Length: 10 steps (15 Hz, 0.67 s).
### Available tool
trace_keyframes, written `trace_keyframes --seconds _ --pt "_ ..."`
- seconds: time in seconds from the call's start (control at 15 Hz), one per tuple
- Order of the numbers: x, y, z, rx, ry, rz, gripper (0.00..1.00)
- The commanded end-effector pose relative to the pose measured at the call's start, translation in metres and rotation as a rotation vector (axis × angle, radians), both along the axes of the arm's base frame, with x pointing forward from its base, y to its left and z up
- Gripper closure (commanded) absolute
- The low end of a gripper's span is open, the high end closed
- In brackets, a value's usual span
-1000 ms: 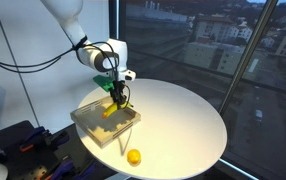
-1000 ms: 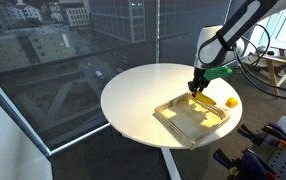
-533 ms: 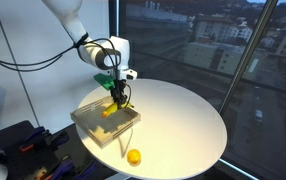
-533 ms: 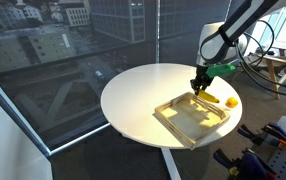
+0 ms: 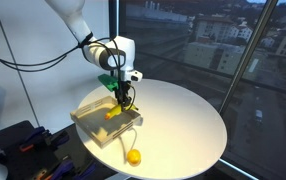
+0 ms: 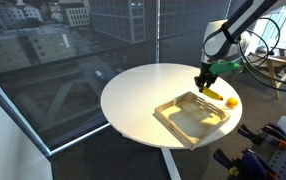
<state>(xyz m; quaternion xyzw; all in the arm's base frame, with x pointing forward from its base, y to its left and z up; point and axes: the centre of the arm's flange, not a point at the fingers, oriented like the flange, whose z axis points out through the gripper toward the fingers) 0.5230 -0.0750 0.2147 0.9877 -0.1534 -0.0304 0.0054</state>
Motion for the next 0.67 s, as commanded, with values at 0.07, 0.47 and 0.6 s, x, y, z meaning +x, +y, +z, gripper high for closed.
trace_keyframes --seconds 0.07,0.47,0.6 --pt "0.003 -0.021 0.009 0.003 0.000 -0.037 0.84" --pt "0.005 -0.041 0.005 0.005 -0.004 -0.070 0.84" --pt "0.008 -0.046 0.002 0.007 -0.002 -0.077 0.84"
